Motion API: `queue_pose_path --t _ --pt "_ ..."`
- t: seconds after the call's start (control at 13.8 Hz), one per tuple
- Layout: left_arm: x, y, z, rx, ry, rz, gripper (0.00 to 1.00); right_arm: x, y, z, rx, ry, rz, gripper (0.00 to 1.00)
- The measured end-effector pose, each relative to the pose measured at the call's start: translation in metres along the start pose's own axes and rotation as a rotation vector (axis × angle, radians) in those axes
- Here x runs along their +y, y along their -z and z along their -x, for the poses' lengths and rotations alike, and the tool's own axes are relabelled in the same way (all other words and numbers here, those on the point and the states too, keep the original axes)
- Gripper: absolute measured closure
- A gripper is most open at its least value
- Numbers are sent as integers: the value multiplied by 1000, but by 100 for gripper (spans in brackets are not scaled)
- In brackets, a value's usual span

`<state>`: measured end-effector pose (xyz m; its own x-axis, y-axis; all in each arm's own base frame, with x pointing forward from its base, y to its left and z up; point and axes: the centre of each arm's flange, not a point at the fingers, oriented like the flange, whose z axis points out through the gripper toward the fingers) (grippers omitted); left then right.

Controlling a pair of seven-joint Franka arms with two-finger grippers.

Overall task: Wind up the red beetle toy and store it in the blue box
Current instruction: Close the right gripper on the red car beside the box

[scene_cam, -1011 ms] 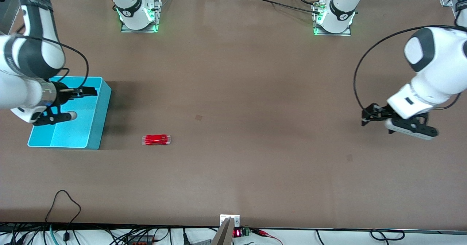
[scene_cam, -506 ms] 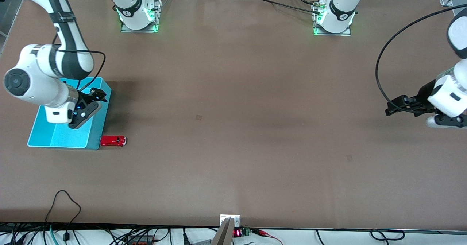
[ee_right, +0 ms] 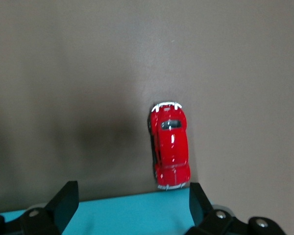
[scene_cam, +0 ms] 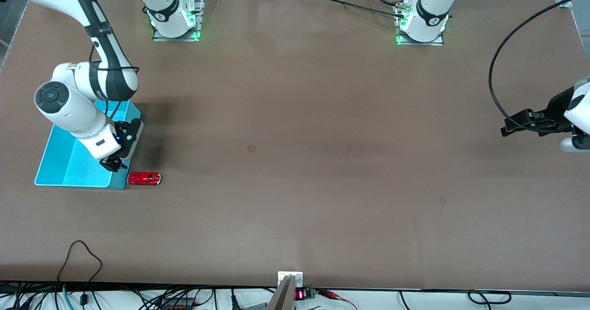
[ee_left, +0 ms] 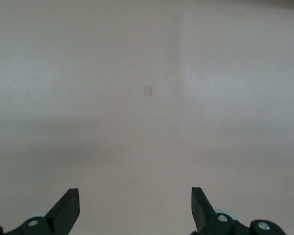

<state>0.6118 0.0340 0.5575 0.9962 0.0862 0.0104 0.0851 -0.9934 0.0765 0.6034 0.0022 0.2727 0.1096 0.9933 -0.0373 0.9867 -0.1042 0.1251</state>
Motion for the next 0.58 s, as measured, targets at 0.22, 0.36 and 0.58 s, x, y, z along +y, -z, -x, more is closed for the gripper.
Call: queue_pose_path --t 0.22,0.36,0.58 --pt "7 19 14 -6 12 2 0 6 -32 -7 17 16 -8 0" --pt "10 29 22 -3 5 3 0 10 -52 -10 34 17 18 0" --pt "11 29 37 -23 4 2 0 15 -67 -12 48 16 41 0"
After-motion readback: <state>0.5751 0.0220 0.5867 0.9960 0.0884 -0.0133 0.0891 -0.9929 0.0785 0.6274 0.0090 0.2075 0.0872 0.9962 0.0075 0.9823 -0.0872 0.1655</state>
